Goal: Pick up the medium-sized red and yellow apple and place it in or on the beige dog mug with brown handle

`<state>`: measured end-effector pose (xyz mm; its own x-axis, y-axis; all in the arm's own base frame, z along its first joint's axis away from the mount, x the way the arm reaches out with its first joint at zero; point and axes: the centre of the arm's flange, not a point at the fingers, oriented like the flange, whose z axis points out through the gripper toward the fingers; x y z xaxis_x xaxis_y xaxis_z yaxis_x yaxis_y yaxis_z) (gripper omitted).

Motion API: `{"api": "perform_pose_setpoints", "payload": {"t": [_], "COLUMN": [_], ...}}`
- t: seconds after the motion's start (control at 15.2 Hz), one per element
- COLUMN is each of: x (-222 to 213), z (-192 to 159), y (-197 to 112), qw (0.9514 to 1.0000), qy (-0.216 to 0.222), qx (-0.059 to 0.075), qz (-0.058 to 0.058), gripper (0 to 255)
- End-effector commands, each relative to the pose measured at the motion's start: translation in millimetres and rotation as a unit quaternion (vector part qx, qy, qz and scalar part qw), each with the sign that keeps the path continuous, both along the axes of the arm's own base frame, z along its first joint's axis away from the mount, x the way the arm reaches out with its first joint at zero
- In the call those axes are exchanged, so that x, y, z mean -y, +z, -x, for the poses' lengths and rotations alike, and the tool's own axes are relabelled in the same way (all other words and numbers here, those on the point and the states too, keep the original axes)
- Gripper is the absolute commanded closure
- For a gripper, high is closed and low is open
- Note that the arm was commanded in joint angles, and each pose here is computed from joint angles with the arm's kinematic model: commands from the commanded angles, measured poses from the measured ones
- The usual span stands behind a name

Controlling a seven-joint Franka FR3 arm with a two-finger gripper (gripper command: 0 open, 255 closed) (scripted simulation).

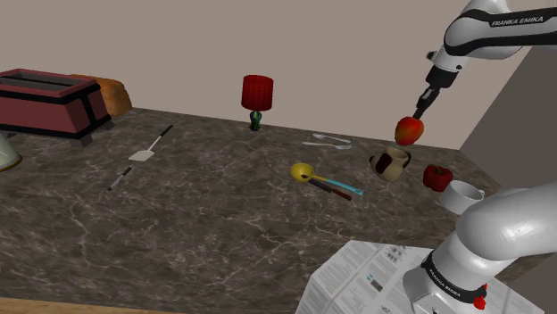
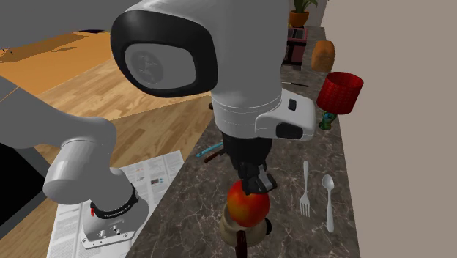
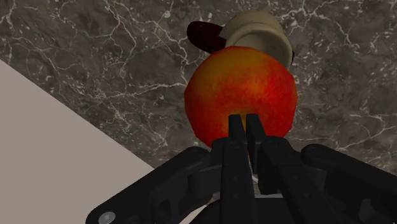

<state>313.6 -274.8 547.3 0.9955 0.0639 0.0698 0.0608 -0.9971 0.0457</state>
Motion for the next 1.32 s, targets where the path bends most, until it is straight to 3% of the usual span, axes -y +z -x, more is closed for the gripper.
{"api": "perform_pose_setpoints", "payload": {"t": [0.0, 0.2, 0.66, 0.73, 1.06, 1.25], "x": [0, 0, 0, 0, 0, -2], "z": [0, 0, 0, 0, 0, 3], "y": [-11, -28, -28, -27, -28, 12], "qw": [1.0000, 1.0000, 1.0000, 1.0000, 1.0000, 1.0000], "qy": [0.000, 0.000, 0.000, 0.000, 0.000, 0.000], "qx": [0.000, 0.000, 0.000, 0.000, 0.000, 0.000], "qz": [0.000, 0.000, 0.000, 0.000, 0.000, 0.000], "gripper": [255, 255, 255, 0, 0, 0]}}
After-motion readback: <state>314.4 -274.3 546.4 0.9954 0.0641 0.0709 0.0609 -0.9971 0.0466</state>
